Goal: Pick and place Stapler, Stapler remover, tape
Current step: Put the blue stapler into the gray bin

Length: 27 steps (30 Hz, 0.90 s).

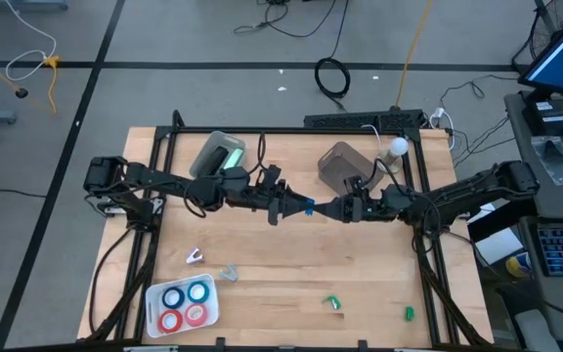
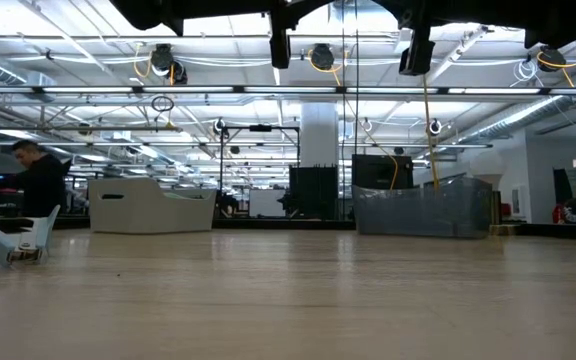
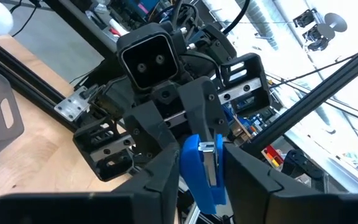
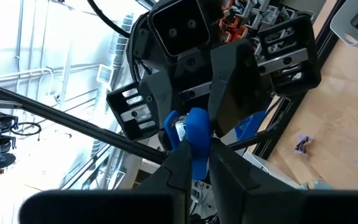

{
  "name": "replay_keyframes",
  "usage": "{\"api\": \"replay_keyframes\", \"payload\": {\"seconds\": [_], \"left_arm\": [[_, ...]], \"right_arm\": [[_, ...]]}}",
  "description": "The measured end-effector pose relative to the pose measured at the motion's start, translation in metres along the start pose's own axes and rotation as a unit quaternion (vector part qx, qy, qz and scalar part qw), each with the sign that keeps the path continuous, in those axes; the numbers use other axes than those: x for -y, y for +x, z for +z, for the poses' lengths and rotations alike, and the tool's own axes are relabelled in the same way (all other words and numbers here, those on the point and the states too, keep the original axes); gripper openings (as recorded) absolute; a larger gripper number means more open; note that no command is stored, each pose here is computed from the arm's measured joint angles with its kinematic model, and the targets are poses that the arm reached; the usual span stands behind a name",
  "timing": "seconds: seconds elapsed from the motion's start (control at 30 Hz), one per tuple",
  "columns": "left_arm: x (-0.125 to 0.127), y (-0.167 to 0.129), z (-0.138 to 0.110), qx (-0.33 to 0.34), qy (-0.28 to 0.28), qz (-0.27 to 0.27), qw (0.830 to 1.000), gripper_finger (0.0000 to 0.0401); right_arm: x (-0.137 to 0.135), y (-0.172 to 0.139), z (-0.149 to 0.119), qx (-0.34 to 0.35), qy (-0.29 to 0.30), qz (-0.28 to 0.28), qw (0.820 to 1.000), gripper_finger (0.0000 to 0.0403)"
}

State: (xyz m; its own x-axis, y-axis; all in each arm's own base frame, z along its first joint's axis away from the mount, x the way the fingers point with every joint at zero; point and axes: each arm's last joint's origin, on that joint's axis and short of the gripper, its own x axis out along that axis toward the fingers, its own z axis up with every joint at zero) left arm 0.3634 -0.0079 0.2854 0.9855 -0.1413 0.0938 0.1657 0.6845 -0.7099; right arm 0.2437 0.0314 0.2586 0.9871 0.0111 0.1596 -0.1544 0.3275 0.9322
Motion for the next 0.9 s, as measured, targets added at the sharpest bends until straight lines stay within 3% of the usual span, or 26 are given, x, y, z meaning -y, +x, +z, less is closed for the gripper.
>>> {"api": "replay_keyframes", "payload": {"seconds": [0.53,0.7,0.9], "left_arm": [[0.0,0.0,0.001,-0.001,-0.002,-0.006,1.0,0.01],[-0.005,-0.001,0.005,-0.022,-0.006,-0.019,1.0,0.01],[-0.021,-0.007,0.016,-0.051,-0.012,0.005,0.999,0.01]], "right_arm": [[-0.003,-0.001,-0.006,-0.015,-0.023,0.005,1.0,0.0103],[-0.01,-0.005,-0.009,-0.04,-0.032,0.03,0.998,0.0106],[-0.017,-0.01,-0.015,-0.058,-0.058,0.038,0.996,0.0093]]}}
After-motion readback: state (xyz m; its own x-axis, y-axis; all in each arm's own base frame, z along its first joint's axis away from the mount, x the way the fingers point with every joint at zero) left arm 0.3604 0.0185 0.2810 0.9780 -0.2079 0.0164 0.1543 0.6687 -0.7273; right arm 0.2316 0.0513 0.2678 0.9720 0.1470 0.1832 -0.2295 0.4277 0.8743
